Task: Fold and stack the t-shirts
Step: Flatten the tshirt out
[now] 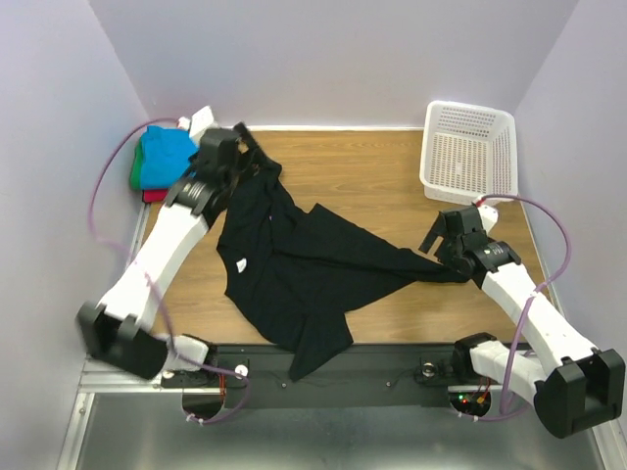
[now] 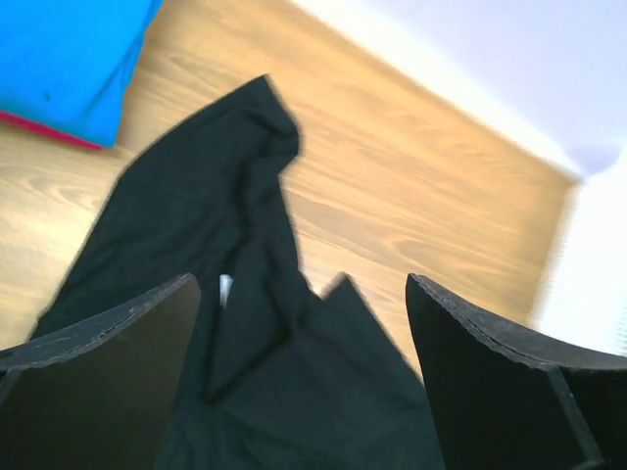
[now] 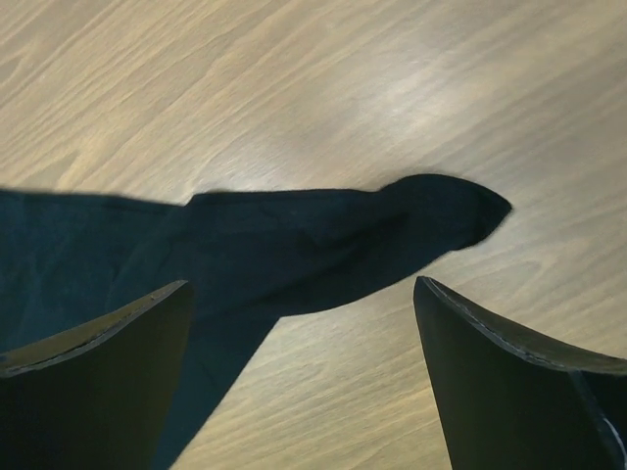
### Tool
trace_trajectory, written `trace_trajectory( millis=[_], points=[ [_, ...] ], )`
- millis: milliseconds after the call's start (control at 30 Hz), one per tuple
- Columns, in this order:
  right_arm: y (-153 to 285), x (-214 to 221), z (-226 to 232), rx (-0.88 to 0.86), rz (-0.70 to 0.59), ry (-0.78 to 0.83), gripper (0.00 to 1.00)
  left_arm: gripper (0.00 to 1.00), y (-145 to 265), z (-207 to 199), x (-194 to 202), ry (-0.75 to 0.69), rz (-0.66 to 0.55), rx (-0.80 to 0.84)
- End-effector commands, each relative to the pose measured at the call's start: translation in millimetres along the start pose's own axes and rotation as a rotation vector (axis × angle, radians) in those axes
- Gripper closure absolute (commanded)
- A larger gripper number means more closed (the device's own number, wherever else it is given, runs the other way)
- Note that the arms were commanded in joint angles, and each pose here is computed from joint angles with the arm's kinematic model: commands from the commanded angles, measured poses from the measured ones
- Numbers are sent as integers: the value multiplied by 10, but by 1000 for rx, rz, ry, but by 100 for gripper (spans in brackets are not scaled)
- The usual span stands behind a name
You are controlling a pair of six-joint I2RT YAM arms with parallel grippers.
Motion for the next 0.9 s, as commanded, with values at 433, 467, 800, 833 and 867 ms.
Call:
trace_trajectory(
  millis=[433, 467, 800, 833, 867],
  points=[
    [-257, 1019, 650, -393, 365, 319, 0, 1, 340, 609, 2358, 31, 436, 59],
    [-286, 1039, 649, -380, 367, 321, 0, 1, 296, 590, 2370, 22, 437, 60],
    [-502, 979, 607, -236, 233, 297, 0, 2, -623, 496, 2475, -147, 553, -120],
    [-553, 1009, 604, -214, 241, 303, 0, 2, -755, 381, 2347, -156, 519, -112],
    [-578, 1021, 608, -204, 244, 308, 0, 2, -882, 379, 2412, -176, 541, -137]
  ],
)
Point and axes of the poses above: each gripper's point midway between its finger pads, its own y axis back along the fingers, its own z axis along the line the jaws close on, x = y × z, the point moved 8 cm from there along y, back along the fingers, and after that the axes turned 11 degrees about -y, right-handed, at the moved point
